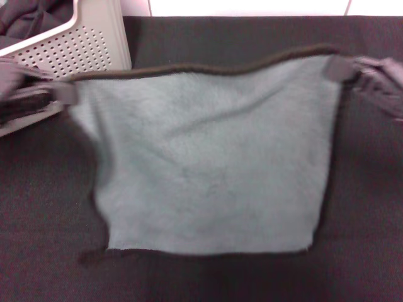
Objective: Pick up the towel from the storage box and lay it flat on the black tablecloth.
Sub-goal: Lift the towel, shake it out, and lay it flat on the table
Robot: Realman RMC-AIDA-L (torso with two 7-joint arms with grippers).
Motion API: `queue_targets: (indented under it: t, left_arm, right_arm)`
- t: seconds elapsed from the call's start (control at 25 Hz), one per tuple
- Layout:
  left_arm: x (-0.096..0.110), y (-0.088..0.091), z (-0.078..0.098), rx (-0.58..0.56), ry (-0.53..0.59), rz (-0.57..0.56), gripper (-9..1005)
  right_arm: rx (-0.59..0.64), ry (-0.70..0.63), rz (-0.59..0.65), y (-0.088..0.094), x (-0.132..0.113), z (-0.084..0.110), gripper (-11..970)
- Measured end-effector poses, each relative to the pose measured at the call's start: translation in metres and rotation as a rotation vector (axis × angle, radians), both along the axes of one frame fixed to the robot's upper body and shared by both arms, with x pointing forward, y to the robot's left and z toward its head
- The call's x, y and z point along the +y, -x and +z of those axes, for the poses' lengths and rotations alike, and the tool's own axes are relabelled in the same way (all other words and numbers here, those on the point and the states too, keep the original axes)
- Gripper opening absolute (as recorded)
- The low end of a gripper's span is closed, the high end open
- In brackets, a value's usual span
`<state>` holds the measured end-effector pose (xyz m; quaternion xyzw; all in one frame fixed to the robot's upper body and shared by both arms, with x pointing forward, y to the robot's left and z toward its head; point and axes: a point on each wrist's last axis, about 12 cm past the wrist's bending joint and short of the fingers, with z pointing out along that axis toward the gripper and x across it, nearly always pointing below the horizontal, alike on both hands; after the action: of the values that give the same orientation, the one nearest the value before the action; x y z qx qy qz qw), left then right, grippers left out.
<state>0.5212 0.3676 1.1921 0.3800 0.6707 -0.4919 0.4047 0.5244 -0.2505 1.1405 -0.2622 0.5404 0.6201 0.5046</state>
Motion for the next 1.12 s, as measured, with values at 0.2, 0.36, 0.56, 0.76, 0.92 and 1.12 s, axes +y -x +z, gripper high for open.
queue_targets:
  t: [0.2,0.36,0.56,0.76,0.92,1.12]
  left_arm:
    - [-0.029,-0.035,-0.034,0.068,-0.145,0.128,21]
    - [-0.036,-0.049,-0.044,0.059,-0.18,0.207,22]
    - [-0.037,-0.055,-0.051,0.064,-0.22,0.265,22]
    - [-0.04,-0.06,-0.061,0.07,-0.258,0.317,22]
    - [-0.049,-0.063,-0.067,0.073,-0.298,0.311,23]
    - [-0.064,-0.066,-0.077,0.069,-0.333,0.316,23]
  right_arm:
    - [0.021,0.204,-0.047,-0.038,0.03,-0.023,32]
    - [0.004,0.318,-0.114,-0.054,0.037,-0.027,33]
    - [-0.01,0.389,-0.207,-0.065,0.032,-0.031,33]
    - [-0.005,0.429,-0.273,-0.074,0.027,-0.033,34]
    - [0.024,0.464,-0.314,-0.081,0.029,-0.037,34]
    - [0.06,0.521,-0.338,-0.087,0.036,-0.045,35]
